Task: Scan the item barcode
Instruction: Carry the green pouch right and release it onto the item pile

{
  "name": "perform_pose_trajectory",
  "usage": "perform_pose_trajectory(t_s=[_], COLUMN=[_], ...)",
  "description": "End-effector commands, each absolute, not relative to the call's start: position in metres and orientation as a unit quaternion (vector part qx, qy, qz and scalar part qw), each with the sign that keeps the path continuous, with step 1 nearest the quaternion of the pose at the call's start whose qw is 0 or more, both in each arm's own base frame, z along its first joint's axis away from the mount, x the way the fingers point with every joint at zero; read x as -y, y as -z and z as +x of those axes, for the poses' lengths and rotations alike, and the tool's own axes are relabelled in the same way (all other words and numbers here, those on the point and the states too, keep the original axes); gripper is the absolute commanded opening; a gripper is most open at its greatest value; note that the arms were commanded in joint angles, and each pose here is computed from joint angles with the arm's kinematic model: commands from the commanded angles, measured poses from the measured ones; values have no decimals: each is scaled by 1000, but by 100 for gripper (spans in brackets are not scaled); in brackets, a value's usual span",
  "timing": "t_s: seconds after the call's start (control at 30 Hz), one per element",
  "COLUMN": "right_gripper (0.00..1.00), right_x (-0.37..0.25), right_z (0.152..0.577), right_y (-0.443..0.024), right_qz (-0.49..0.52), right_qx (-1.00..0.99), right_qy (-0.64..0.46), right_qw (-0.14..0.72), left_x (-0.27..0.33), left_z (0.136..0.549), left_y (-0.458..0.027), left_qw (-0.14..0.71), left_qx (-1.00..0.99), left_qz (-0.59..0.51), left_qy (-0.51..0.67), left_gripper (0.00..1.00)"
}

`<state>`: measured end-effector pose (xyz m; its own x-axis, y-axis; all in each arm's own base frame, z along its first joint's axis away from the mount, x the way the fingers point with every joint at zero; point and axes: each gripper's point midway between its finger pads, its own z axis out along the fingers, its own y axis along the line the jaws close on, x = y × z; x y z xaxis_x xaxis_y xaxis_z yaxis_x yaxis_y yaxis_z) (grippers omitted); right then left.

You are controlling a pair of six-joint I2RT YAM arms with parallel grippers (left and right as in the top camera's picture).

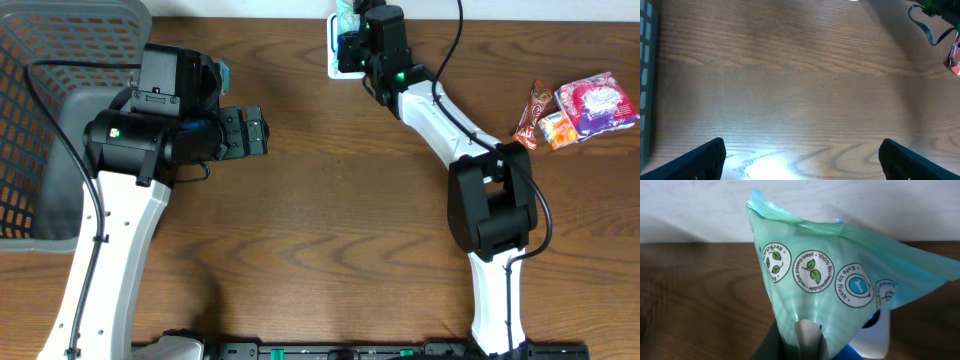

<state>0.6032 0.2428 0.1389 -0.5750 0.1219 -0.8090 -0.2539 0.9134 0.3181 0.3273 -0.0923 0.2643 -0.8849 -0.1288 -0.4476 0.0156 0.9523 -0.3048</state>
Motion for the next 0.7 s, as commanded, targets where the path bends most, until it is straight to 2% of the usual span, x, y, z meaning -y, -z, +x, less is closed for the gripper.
perform_pose_trajectory(t_s=[0.0,0.07,0.2,0.33,0.5,0.63,0.67], right_gripper=[1,1,1,1,2,15,28], right_x=[-208,-181,-85,32,128,160,165], right_z=[613,615,605,566,510,490,486], right_y=[-170,-185,-200,-180,-141,-131,-130], right_qz=[-3,17,84,107,130,156,161], right_qx=[-855,-855,-873,-903,-931,-936,-936], right_qy=[-186,-168,-44,144,226,226,226], right_qw=[485,491,479,390,256,221,215], left_x=[94,94,94,94,94,94,94], left_z=[326,326,326,326,326,326,326], left_y=[-261,-261,-261,-261,-261,-261,-261], left_qw=[233,233,233,233,233,233,233], left_qx=[-960,-960,-960,-960,-960,-960,-960], left_qz=[-19,-19,-19,-19,-19,-19,-19], left_qy=[152,152,152,152,152,152,152], left_gripper=[98,98,98,98,98,98,98])
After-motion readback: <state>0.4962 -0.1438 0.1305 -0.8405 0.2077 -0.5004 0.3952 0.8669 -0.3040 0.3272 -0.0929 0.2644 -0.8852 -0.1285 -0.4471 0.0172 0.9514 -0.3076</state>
